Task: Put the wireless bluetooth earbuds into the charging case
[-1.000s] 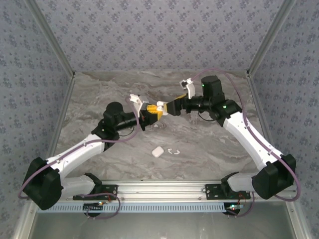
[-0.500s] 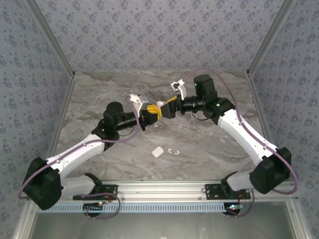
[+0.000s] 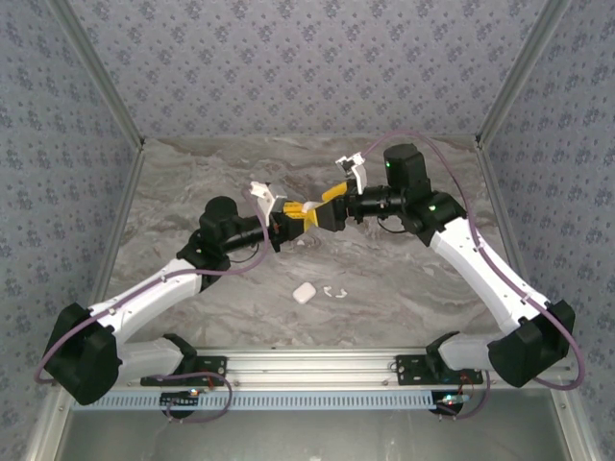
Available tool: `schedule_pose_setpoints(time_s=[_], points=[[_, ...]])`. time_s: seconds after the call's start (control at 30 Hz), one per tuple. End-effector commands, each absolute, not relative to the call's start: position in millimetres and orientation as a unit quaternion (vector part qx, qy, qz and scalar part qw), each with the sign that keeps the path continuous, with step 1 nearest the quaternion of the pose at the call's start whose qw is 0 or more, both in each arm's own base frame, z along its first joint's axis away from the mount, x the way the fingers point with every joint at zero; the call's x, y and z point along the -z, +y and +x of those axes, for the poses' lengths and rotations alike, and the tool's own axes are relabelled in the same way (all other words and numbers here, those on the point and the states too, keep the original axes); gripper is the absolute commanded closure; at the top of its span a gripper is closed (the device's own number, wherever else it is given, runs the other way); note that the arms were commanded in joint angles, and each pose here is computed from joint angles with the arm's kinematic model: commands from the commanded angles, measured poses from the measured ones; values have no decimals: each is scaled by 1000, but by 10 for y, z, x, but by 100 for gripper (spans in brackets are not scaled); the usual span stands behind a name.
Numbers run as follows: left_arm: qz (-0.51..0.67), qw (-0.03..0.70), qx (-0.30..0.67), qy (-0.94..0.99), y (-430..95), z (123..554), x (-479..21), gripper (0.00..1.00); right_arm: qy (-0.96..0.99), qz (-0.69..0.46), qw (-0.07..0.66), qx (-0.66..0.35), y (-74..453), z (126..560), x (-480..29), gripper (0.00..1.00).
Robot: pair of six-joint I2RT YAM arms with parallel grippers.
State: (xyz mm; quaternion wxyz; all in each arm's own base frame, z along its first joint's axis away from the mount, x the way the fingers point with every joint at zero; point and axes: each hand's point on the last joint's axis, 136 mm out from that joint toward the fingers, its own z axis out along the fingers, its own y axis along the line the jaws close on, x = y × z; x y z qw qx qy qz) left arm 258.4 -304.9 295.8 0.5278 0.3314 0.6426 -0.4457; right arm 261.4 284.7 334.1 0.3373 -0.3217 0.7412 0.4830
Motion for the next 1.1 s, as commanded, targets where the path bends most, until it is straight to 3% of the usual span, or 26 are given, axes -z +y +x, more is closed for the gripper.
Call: schedule_pose_setpoints(time_s=[0.0,0.43,0.67,0.9,1.07], points=[[338,560,445,611,-3053,2570,-3250,100,754,-317,345,-461,2787,2637,-3301,0],[295,550,392,675,-2865,2702,-3006,100,816,-141,471,-304,1858,3273,-3274,0],[200,510,382,745,-2533,2945,-2591,100,838,-59,455,-295,1487,3318,-2975,0],[110,448,369,807,-2179,3042,-2033,100,824,17,409,-391,1464,3423,-2668,0],[80,401,348,844,-2050,2985,-1654,100,838,31,385,-385,1471,3471,-2461,0]])
